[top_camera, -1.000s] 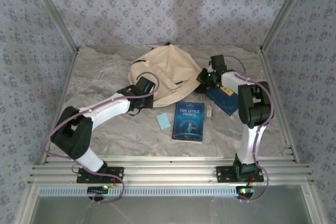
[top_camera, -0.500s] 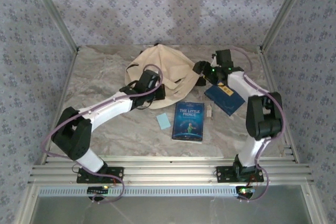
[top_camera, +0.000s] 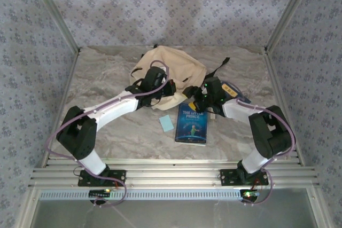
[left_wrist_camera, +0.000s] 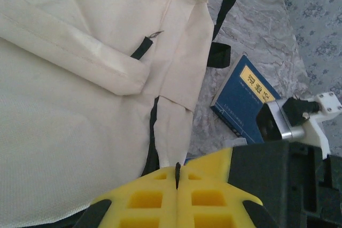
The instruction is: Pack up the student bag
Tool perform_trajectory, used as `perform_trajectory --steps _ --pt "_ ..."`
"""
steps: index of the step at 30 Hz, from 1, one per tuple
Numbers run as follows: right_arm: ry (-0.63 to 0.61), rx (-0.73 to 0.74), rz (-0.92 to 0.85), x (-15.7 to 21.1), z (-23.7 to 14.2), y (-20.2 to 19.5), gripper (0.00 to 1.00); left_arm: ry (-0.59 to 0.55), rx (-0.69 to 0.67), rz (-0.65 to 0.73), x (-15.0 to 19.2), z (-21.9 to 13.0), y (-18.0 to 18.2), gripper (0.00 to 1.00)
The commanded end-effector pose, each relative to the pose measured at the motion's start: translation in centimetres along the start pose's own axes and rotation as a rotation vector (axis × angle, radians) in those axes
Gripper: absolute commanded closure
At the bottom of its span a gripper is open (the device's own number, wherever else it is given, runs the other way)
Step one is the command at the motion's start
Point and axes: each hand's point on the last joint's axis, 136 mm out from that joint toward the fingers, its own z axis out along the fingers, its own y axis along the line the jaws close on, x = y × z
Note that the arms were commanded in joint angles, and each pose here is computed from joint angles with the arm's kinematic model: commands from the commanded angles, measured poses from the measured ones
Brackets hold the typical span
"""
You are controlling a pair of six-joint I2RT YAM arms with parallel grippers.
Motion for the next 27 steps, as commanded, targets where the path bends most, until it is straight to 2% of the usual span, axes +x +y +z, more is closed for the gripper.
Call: perform_trajectory --steps 1,3,4,9,10,14,17,20,23,27 --pt "-0.044 -0.161 0.108 -0.8 1.5 3.4 0.26 -0.049 0.088 -0.024 -0.9 -1.6 -2.3 1.0" --pt "-0.055 -0.184 0.123 -0.8 2.5 3.6 0.3 -0.05 0.098 -0.033 -0.7 -1.8 -2.4 1.0" --pt "-0.059 -0.194 0.129 -0.9 3.1 3.7 0.35 -0.05 0.098 -0.039 -0.6 -1.8 -2.3 1.0" --pt "-0.074 -0.223 0.184 -1.8 4.9 2.4 0.83 -0.07 0.083 -0.046 -0.7 -2.5 -1.7 1.0" --pt "-0.071 -0.242 0.192 -2.0 4.9 2.4 0.98 -0.074 0.074 -0.045 -0.8 -2.6 -1.4 1.0" --pt "-0.092 -0.235 0.193 -2.9 3.9 1.6 1.0 -0.066 -0.005 -0.069 -0.7 -2.3 1.8 1.0" --pt "-0.117 -0.188 0.161 -3.8 2.2 0.4 1.0 -0.1 -0.124 -0.079 -1.5 -2.9 6.4 1.0" --pt "-0.096 -0.119 0.117 -3.9 0.5 -0.9 1.0 -0.183 -0.217 -0.077 -3.4 -4.7 9.9 1.0" --pt "-0.056 -0.035 0.091 -3.0 -0.7 -3.0 1.0 -0.292 -0.269 -0.061 -5.8 -6.4 11.5 1.0" --pt "-0.07 -0.024 0.097 -3.8 -2.2 -4.7 1.0 -0.388 -0.349 -0.054 -8.0 -7.1 13.9 1.0"
